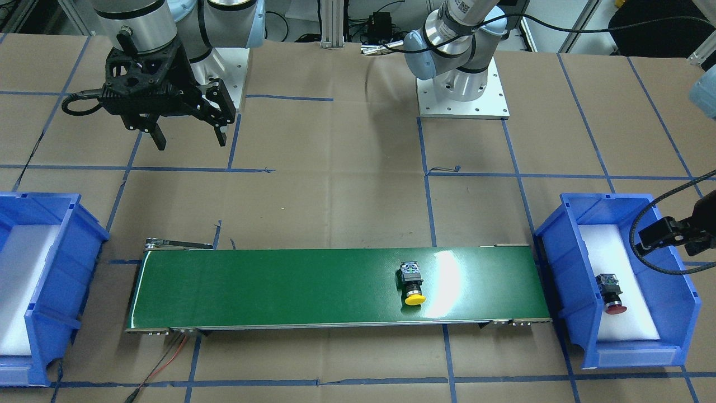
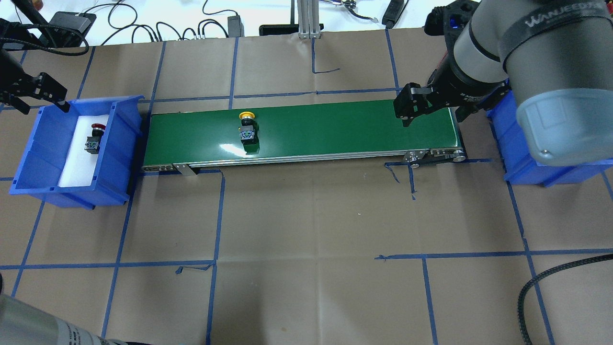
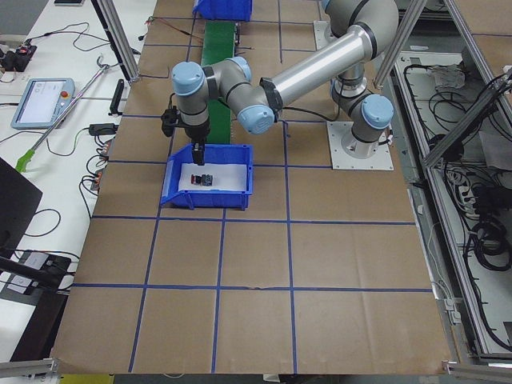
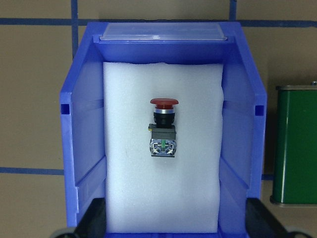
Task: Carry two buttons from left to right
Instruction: 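Move the left gripper back into the bin over the red-capped button, then grasp the red-capped button with the left gripper and lift it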
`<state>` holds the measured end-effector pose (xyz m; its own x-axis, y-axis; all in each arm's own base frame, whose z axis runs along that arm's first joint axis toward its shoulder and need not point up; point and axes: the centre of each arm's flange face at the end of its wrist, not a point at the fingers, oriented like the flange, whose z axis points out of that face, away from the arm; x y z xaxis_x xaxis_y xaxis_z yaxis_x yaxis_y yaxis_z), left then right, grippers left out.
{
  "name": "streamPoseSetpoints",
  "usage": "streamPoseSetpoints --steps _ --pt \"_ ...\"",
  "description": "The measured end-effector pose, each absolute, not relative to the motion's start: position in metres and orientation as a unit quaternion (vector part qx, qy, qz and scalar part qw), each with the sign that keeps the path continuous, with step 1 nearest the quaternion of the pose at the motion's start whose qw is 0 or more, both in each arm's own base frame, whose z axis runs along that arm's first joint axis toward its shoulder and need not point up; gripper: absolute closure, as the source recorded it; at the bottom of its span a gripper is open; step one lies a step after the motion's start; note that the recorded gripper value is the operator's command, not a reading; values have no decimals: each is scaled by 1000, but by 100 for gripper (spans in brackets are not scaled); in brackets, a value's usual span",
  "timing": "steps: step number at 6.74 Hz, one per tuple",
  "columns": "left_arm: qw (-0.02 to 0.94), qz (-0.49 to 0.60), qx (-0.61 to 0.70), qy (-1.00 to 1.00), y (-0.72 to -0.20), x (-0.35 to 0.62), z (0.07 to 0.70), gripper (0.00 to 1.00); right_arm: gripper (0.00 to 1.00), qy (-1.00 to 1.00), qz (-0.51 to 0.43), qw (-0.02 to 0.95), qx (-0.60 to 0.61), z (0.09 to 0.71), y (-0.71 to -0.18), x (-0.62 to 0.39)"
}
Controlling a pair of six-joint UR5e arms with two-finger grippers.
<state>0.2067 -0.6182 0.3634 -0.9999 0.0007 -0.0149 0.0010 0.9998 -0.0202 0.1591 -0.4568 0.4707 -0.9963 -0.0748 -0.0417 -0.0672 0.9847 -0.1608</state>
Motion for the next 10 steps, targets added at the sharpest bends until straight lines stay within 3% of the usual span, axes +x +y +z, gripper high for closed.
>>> streamPoseSetpoints --steps 8,9,10 --pt "9 -19 6 1000 -635 212 219 1 0 996 -79 24 -36 470 -457 159" --pt "9 -19 5 1000 -636 212 216 12 0 996 -78 24 -36 469 -458 159" --pt "8 -17 4 1000 -637 212 212 33 0 996 -78 24 -36 469 -458 159"
